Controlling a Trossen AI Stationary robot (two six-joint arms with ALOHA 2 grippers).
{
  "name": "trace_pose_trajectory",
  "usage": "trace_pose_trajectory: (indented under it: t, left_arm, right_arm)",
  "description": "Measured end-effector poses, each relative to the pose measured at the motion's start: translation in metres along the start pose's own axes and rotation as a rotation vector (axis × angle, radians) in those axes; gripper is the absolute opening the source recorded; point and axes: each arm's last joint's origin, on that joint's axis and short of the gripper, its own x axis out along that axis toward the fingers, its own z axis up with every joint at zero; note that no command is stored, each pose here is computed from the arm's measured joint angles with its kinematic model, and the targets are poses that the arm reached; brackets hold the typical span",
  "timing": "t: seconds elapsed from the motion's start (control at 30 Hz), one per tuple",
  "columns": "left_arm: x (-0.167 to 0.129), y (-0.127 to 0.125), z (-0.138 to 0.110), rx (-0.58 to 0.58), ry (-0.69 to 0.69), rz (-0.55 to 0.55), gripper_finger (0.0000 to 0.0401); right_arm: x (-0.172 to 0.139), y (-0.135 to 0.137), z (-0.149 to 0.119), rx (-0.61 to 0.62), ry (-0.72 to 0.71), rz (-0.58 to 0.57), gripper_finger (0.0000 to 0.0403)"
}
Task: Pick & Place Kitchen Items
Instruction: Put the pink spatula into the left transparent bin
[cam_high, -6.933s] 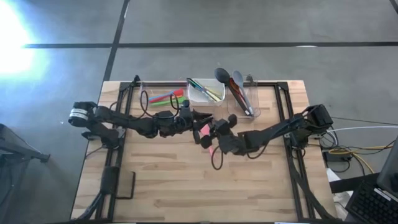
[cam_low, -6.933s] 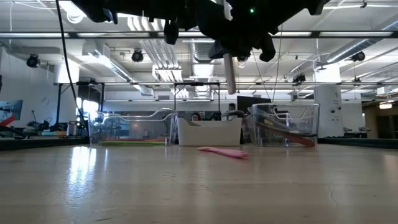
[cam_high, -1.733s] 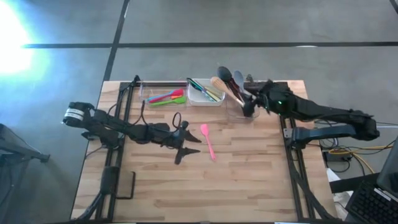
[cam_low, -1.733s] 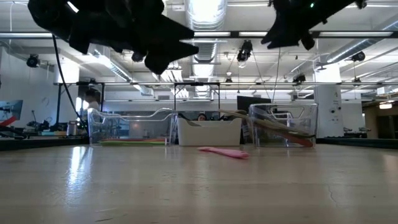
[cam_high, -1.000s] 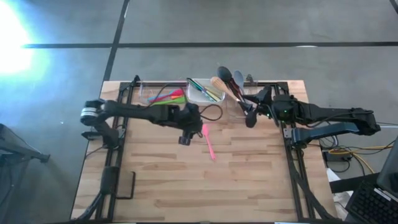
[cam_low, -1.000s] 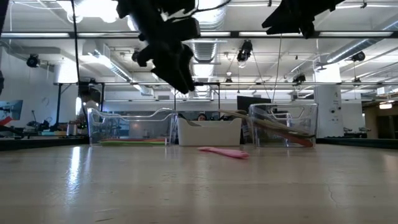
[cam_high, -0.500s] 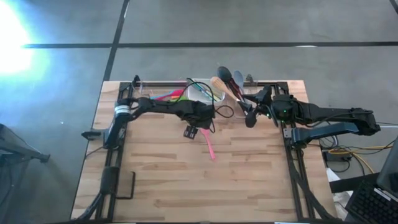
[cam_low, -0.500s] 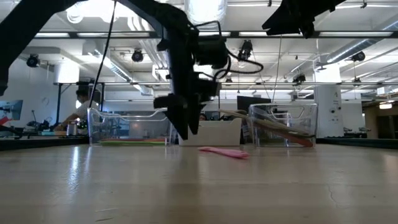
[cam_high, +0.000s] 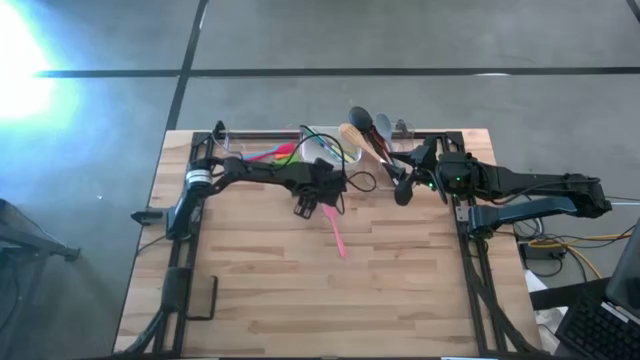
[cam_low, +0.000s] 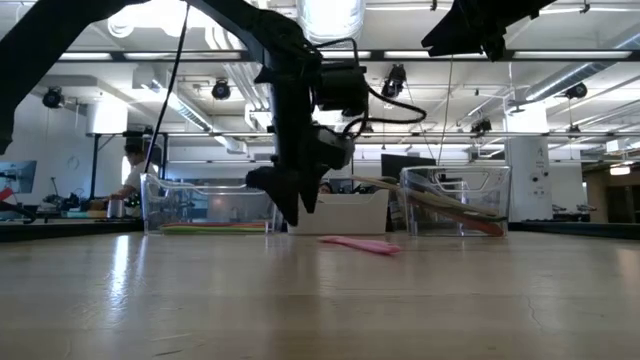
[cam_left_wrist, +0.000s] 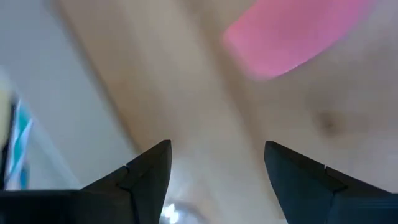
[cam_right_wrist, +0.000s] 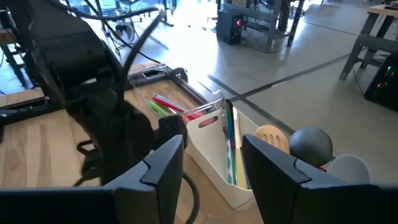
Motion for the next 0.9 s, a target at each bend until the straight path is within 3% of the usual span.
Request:
trace_pose_trajectory:
  t: [0.17,0.43,0.63,0.9]
  left_arm:
    - [-0.012,0.002,0.007,0.016,-0.195,-0.176,0.0257]
    - [-0.017,0.008,0.016,-0.053,-0.273,-0.156,0.0257]
    - [-0.018,0.005,0.018,-0.062,-0.334,-0.247,0.0257]
    - [-0.016,0.009,0.018,-0.081,-0.37,-0.262,0.0257]
  right_arm:
    - [0.0,0.0,0.0,-0.004,0.0,0.0,0.0158]
    - [0.0,0.0,0.0,-0.004,0.0,0.001,0.0148]
    - [0.0,0.0,0.0,-0.005,0.0,0.001,0.0155]
    - [0.0,0.0,0.0,-0.004,0.0,0.001,0.0152]
